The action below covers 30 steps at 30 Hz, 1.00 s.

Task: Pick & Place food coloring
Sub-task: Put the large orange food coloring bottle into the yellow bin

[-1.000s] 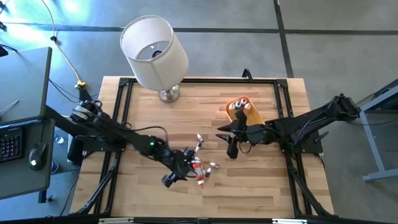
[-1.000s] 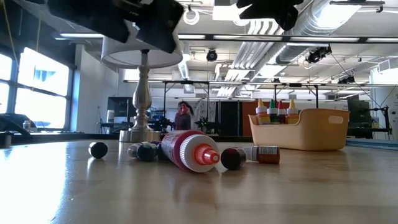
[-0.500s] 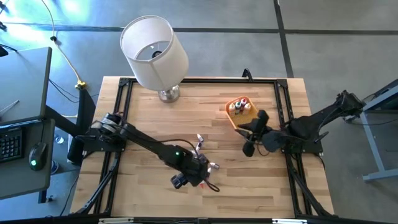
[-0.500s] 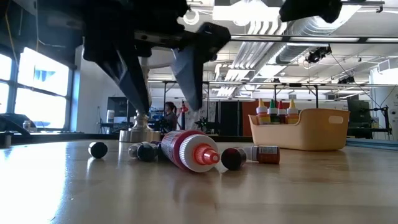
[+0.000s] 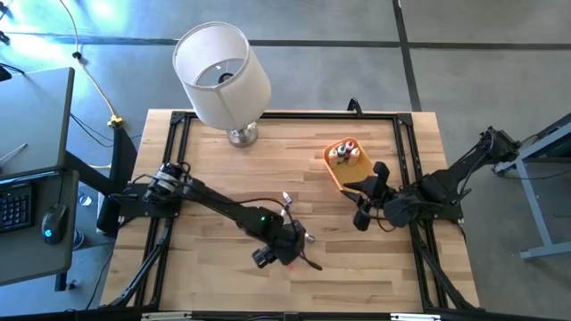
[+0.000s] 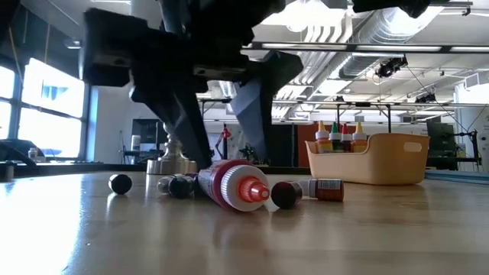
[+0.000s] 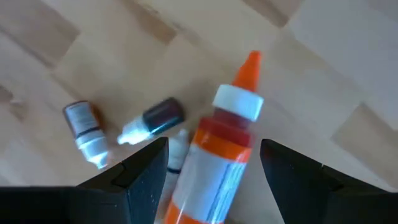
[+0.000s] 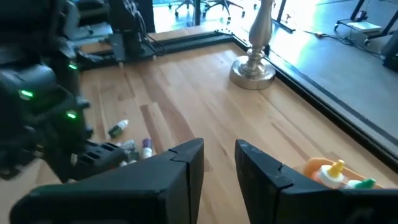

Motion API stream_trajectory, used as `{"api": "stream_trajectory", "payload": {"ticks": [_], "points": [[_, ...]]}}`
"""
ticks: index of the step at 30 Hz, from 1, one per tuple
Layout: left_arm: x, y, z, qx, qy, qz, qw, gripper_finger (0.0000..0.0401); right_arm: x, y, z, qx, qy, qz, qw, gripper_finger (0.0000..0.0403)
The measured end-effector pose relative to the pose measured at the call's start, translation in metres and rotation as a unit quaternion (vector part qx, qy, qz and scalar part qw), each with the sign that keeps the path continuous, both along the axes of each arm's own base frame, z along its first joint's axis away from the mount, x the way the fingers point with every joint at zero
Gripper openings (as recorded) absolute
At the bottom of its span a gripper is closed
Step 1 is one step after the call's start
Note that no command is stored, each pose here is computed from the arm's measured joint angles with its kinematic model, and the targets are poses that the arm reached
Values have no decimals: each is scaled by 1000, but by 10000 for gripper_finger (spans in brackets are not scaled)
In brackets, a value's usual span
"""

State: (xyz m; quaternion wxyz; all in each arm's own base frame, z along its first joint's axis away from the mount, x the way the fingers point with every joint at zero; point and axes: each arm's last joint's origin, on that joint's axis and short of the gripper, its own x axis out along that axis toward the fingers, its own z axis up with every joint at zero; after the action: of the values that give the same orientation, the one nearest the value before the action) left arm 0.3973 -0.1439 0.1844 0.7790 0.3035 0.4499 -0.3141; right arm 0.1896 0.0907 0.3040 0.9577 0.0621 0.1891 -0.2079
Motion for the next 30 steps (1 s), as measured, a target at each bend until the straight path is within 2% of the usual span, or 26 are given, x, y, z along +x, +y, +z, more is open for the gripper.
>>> {"api": "stream_trajectory", "payload": {"ticks": [6, 17, 24, 30], "points": [[3, 9, -8, 3, 16, 11, 1000, 250, 1, 1, 1, 0, -5, 5, 1000, 85], [7, 8, -20, 8, 20, 12, 1000, 244, 1, 1, 1, 8, -6, 4, 1000, 85], [9, 10, -18, 9, 12, 21, 1000, 178, 1, 1, 1, 14, -3, 13, 1000, 85], [11, 13, -17, 51, -12, 55, 997, 115, 1, 1, 1, 14, -2, 14, 1000, 85]]}}
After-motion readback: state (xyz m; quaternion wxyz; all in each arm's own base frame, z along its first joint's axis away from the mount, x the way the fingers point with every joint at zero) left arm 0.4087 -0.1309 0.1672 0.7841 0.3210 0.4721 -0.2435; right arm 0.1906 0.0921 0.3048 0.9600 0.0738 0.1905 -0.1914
